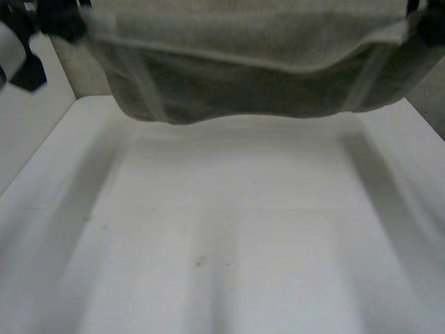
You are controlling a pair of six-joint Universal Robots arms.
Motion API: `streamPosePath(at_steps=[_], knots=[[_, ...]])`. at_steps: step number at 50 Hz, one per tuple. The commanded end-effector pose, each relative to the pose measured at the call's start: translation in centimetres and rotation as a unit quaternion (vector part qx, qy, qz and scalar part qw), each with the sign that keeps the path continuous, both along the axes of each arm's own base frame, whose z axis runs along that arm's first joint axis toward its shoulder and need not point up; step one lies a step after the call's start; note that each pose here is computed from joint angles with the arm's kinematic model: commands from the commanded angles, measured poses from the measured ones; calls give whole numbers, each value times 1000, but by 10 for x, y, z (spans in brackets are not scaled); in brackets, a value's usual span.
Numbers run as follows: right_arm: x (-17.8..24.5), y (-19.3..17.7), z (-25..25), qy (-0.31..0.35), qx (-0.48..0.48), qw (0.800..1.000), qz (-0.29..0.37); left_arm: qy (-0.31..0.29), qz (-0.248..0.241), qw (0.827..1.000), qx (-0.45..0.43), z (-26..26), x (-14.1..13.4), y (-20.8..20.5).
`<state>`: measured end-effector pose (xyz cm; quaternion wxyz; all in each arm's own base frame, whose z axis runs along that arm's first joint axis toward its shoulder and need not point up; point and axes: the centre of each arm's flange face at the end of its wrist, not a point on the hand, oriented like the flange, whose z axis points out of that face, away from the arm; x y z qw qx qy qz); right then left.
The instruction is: Fold the towel.
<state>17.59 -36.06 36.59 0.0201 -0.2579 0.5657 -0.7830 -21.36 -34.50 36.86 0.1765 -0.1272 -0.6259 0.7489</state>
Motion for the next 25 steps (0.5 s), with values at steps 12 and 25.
streamPosePath(at_steps=[12, 25], knots=[[-2, 29, -199, 203, 375, 902, 73, -146, -8, 966, 211, -178, 15, 60], [-12, 40, -195, 142, 330, 933, 34, -153, -8, 970, 192, -174, 16, 64]])
